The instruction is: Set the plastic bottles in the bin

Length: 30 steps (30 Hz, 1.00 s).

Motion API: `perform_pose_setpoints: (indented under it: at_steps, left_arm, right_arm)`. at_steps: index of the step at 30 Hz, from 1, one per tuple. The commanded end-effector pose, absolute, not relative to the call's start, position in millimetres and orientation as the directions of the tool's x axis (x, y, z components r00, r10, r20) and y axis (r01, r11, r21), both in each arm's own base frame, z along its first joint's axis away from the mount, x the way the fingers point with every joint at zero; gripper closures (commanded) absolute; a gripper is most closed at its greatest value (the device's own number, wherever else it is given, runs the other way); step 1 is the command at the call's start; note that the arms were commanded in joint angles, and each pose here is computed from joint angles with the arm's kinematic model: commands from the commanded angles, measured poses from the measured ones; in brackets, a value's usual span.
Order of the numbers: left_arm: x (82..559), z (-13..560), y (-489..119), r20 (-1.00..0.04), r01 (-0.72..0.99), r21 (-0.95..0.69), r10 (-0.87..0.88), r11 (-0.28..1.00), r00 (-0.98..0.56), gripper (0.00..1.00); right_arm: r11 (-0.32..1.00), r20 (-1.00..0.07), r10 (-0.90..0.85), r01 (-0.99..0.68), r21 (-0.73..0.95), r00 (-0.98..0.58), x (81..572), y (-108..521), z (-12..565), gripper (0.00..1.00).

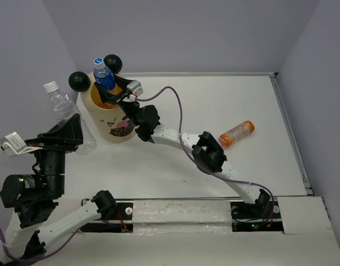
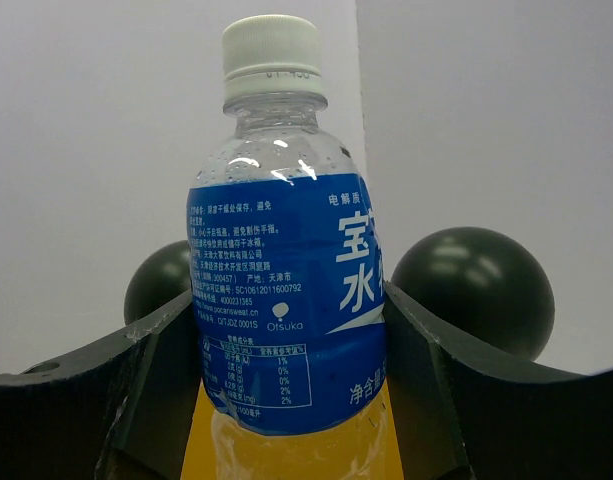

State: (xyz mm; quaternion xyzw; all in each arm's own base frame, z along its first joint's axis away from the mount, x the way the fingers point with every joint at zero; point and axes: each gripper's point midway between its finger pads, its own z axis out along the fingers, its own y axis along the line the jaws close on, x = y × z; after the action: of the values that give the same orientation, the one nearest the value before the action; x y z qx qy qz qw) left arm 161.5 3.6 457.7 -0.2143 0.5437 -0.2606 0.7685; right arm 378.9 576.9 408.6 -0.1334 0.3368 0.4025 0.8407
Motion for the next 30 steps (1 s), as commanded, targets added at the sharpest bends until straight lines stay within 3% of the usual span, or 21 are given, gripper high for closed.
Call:
perform_pose_setpoints:
  at_steps: [1,2,6,12,14,15,18,20,22,23,24,26,27,30]
  left_arm:
    - [161,467,12,-0.682,0.155,-0.650,-0.661,0.744,0.313,0.56]
    - [162,466,10,-0.686,0.153,-0.648,-0.659,0.746,0.310,0.56]
    - [162,474,1,-0.678,0.198,-0.648,-0.675,0.736,0.290,0.56]
    - [169,474,-8,-0.724,0.173,-0.611,-0.633,0.773,0.274,0.56]
    - [175,471,-11,-0.754,0.141,-0.581,-0.596,0.801,0.278,0.56]
    - [177,473,-8,-0.750,0.119,-0.584,-0.590,0.803,0.297,0.56]
    - [188,477,-12,-0.781,0.063,-0.541,-0.528,0.839,0.332,0.57]
    - [202,472,-17,-0.831,-0.028,-0.475,-0.438,0.879,0.343,0.57]
    - [219,466,-32,-0.852,-0.075,-0.433,-0.381,0.898,0.359,0.57]
    - [224,465,-36,-0.863,-0.096,-0.408,-0.349,0.908,0.365,0.57]
    - [227,468,-35,-0.862,-0.125,-0.402,-0.329,0.907,0.387,0.56]
    - [242,458,-50,-0.888,-0.169,-0.343,-0.260,0.924,0.380,0.56]
    - [242,468,-45,-0.847,-0.169,-0.405,-0.300,0.898,0.438,0.56]
    - [264,457,-48,-0.875,-0.264,-0.324,-0.181,0.909,0.449,0.56]
  right_arm:
    - [0.675,-0.538,0.648,-0.734,0.078,0.539,362,546,447,0.39]
    - [0.676,-0.531,0.651,-0.733,0.080,0.542,359,540,455,0.23]
    - [0.668,-0.592,0.621,-0.742,0.055,0.515,349,538,450,0.01]
    - [0.591,-0.624,0.634,-0.807,0.011,0.456,313,513,489,0.00]
    - [0.561,-0.663,0.633,-0.827,0.035,0.401,308,508,473,0.00]
    - [0.554,-0.635,0.662,-0.831,0.054,0.400,298,488,494,0.01]
    - [0.507,-0.688,0.661,-0.854,0.115,0.299,286,472,466,0.17]
    - [0.484,-0.719,0.653,-0.861,0.156,0.237,273,451,453,0.42]
    - [0.460,-0.709,0.677,-0.865,0.199,0.197,258,424,459,0.77]
    - [0.457,-0.724,0.667,-0.863,0.214,0.174,254,417,451,0.85]
    - [0.471,-0.777,0.619,-0.846,0.252,0.113,255,413,414,0.91]
    - [0.461,-0.772,0.631,-0.840,0.285,0.084,240,385,415,1.00]
    - [0.472,-0.806,0.590,-0.831,0.295,0.049,236,377,383,1.00]
    - [0.473,-0.799,0.601,-0.817,0.330,0.025,219,342,380,1.00]
